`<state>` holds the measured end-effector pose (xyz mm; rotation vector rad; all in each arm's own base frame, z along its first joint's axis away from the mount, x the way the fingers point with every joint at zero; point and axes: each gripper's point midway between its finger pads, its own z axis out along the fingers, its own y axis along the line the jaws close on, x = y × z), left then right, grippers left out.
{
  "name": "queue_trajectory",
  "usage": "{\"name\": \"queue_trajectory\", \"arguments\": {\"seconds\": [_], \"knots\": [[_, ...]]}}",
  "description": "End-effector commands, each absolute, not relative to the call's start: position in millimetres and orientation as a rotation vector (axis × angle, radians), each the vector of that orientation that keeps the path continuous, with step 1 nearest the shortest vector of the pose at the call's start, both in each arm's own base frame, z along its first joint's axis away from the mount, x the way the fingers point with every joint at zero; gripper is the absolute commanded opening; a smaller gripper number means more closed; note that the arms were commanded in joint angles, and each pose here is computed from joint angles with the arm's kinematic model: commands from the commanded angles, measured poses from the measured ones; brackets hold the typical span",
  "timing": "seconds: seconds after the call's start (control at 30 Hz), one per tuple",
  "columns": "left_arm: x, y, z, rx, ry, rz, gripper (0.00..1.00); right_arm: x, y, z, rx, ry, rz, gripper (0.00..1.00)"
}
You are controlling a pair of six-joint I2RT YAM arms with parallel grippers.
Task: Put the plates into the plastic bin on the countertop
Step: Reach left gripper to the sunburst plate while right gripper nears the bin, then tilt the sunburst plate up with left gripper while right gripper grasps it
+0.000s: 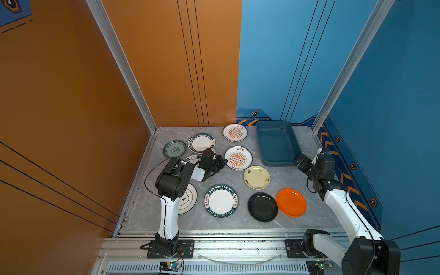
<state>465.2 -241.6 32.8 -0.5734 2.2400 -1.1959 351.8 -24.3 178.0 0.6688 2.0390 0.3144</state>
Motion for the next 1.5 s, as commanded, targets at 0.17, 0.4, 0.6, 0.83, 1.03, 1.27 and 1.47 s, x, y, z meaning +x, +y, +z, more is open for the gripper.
{"name": "queue_trajectory", "arguments": {"seconds": [0.17,0.4,0.6,0.83,1.03,1.27,1.47], "knots": [[446.3,-226.2,16.7,-0.585,2.321,-1.128,0.0,345.8,-8.1,185.5,0.601,2.07,0.357,1.0],[446.7,-214.1,73.3,-0.498,2.301,-1.068,0.0,350.6,36.2,191.6,0.423,2.148,0.479,0.99],[441.9,-199.5,127.6,-0.413,2.283,-0.994,0.0,362.4,96.5,194.8,0.245,2.191,0.64,0.99],[428.2,-207.3,194.5,-0.325,2.191,-1.112,0.0,386.1,175.3,194.5,0.124,2.192,1.001,0.96],[412.2,-204.3,213.4,-0.296,2.193,-1.115,0.0,393.3,214.3,202.1,0.028,2.121,1.16,0.92],[404.2,-216.6,220.1,-0.273,2.186,-1.172,0.0,392.7,245.4,205.7,-0.037,2.074,1.252,0.91],[400.3,-224.8,228.6,-0.252,2.168,-1.199,0.0,401.5,261.3,197.6,-0.039,2.107,1.264,0.85]]}}
